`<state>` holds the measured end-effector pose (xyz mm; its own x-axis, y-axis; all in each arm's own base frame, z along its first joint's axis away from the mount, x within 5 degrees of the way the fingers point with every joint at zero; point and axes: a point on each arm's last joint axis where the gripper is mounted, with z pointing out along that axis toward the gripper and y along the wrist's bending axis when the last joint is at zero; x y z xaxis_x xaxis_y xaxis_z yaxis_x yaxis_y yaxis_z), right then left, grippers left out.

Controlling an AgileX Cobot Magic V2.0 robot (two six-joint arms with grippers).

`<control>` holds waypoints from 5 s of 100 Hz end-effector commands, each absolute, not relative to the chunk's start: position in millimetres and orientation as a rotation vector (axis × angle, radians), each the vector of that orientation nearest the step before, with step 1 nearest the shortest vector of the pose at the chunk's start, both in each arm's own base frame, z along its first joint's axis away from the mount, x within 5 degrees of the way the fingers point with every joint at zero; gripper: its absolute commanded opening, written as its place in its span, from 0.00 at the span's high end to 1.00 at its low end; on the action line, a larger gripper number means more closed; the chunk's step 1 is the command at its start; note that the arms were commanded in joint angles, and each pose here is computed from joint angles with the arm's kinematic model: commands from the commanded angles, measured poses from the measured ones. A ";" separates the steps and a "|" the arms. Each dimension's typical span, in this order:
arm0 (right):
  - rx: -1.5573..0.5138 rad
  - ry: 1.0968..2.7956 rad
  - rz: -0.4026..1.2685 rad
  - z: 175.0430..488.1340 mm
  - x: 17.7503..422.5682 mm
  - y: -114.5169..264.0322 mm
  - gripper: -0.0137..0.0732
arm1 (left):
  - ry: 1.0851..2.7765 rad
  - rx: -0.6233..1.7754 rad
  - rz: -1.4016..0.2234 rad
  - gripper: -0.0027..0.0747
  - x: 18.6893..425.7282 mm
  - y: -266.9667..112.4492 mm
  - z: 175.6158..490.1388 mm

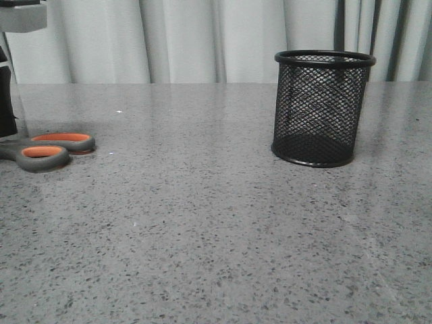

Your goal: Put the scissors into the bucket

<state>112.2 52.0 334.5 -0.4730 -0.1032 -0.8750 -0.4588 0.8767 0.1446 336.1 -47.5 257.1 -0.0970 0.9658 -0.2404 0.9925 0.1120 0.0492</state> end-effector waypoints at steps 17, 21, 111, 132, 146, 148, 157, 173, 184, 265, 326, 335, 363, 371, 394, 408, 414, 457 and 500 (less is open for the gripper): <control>-0.376 1.954 0.433 349.3 116.2 51.2 0.46 | 2.117 1.921 -0.152 0.46 340.2 -52.4 270.2; -0.376 1.954 0.433 349.3 116.3 51.2 0.46 | 2.120 1.921 -0.153 0.46 341.2 -52.4 268.5; -0.384 1.966 0.437 348.2 115.5 51.6 0.46 | 2.139 1.979 -0.275 0.61 331.0 -74.1 266.3; -0.387 1.972 0.439 347.7 115.1 51.7 0.46 | 2.141 1.951 -0.257 0.82 327.3 -74.1 274.6; -0.387 1.972 0.441 347.8 115.1 51.8 0.46 | 2.109 1.931 -0.214 0.85 321.7 -73.2 288.8; -0.386 1.972 0.443 347.8 115.1 51.9 0.46 | 2.102 1.927 -0.204 0.85 320.6 -73.0 291.5; -0.382 1.971 0.451 348.0 115.0 52.2 0.46 | 2.066 1.897 -0.151 0.85 316.6 -72.2 304.1; -0.343 1.965 0.544 350.1 113.6 56.1 0.46 | 1.978 1.815 -0.087 0.85 303.2 -72.8 334.4; -0.276 1.933 0.700 355.6 111.6 62.3 0.46 | 1.883 1.715 -0.073 0.85 288.4 -76.4 361.5; -0.353 1.566 1.520 412.0 146.9 114.7 0.17 | 1.100 1.674 -0.049 0.85 158.3 -162.1 462.8; -0.254 1.734 1.454 387.8 176.5 149.8 0.55 | 1.056 1.644 -0.085 0.85 152.3 -169.0 467.3; -0.269 1.711 1.446 391.7 176.5 149.7 0.93 | 1.052 1.632 -0.103 0.85 149.8 -168.3 469.3; -0.388 1.594 1.330 426.8 176.0 147.9 0.92 | 0.968 1.396 -0.251 0.48 119.1 -150.9 503.4; -0.412 1.557 1.243 440.9 177.4 145.1 0.92 | 0.919 1.291 -0.305 0.42 101.1 -137.5 519.4; -0.531 1.701 1.037 476.9 177.2 124.1 0.91 | 0.733 1.116 -0.290 0.76 29.8 -76.4 550.4; -0.595 1.990 0.816 490.6 177.9 102.1 0.91 | 0.719 1.010 -0.315 0.99 -0.5 -46.4 556.0; -0.604 2.094 0.731 498.1 174.5 93.9 0.91 | 0.739 0.978 -0.321 0.99 -8.2 -37.0 555.4; -0.439 2.230 0.390 504.2 177.1 68.0 0.92 | 0.994 1.146 -0.304 0.99 -5.3 -35.4 520.2; -0.447 2.426 0.393 452.1 192.6 72.2 0.92 | 1.096 1.214 -0.346 0.99 0.8 -42.3 501.3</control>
